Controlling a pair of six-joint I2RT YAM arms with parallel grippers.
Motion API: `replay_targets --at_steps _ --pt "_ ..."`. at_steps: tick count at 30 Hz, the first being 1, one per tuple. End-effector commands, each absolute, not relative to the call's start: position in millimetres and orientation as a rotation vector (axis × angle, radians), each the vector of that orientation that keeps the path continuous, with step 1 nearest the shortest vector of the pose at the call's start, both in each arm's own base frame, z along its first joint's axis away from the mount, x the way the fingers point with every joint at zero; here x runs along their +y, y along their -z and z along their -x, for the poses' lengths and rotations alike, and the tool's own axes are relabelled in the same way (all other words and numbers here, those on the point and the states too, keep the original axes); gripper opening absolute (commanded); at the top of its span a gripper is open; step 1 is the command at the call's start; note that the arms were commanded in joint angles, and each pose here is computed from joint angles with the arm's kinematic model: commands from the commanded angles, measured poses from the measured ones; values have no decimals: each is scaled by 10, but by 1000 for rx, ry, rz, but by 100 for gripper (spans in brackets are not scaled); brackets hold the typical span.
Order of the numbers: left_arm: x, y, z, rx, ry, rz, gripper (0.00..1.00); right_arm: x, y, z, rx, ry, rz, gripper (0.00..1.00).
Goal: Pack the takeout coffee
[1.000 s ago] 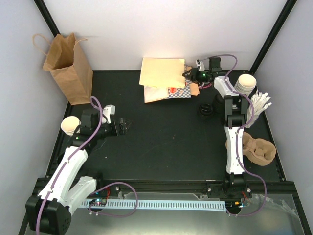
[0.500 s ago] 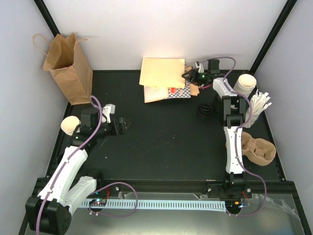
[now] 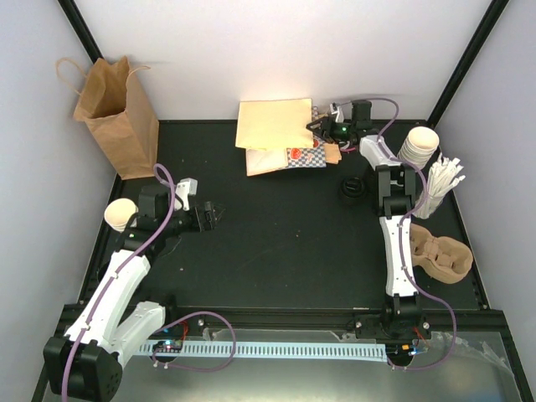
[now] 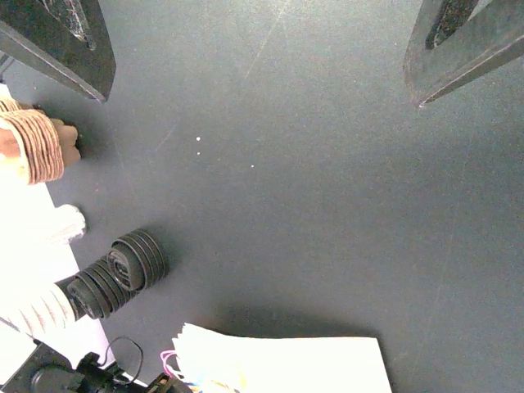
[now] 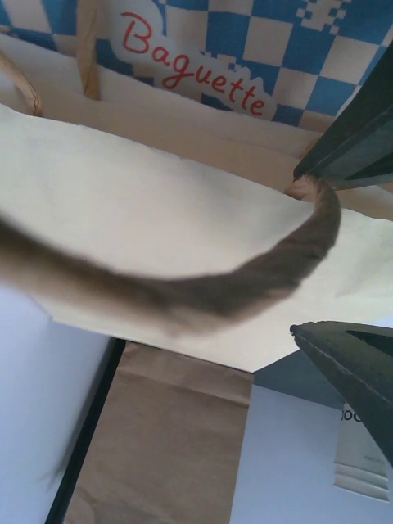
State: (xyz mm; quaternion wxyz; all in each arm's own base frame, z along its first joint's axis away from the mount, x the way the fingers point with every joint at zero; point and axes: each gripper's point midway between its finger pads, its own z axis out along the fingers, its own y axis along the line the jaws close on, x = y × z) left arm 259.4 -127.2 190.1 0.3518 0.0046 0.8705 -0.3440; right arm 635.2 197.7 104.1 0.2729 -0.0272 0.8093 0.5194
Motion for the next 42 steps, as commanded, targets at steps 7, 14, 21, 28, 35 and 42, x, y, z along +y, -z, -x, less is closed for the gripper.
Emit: replay_targets --at_steps 7,14,21,28,35,42 --pt "-1256 -1933 -2653 2250 858 -28 99 2122 -901 -6369 2172 -1462 68 46" --pt "-1263 -1921 -2669 2253 859 -31 99 2151 -959 -6321 2169 -1501 79 14" --pt "-1259 -1931 -2648 2255 857 -34 99 2132 -1626 -6164 2094 -1444 179 1" --pt "-1294 -2076 -2534 2213 884 -88 99 2090 -2417 -5708 2046 -1317 354 1" --pt "-1280 -2257 -2357 2171 868 -147 99 2045 -2795 -5092 2134 -1008 440 1" --pt "-1260 -2367 -2231 2117 874 -148 99 1952 -2706 -4658 2236 -796 396 1"
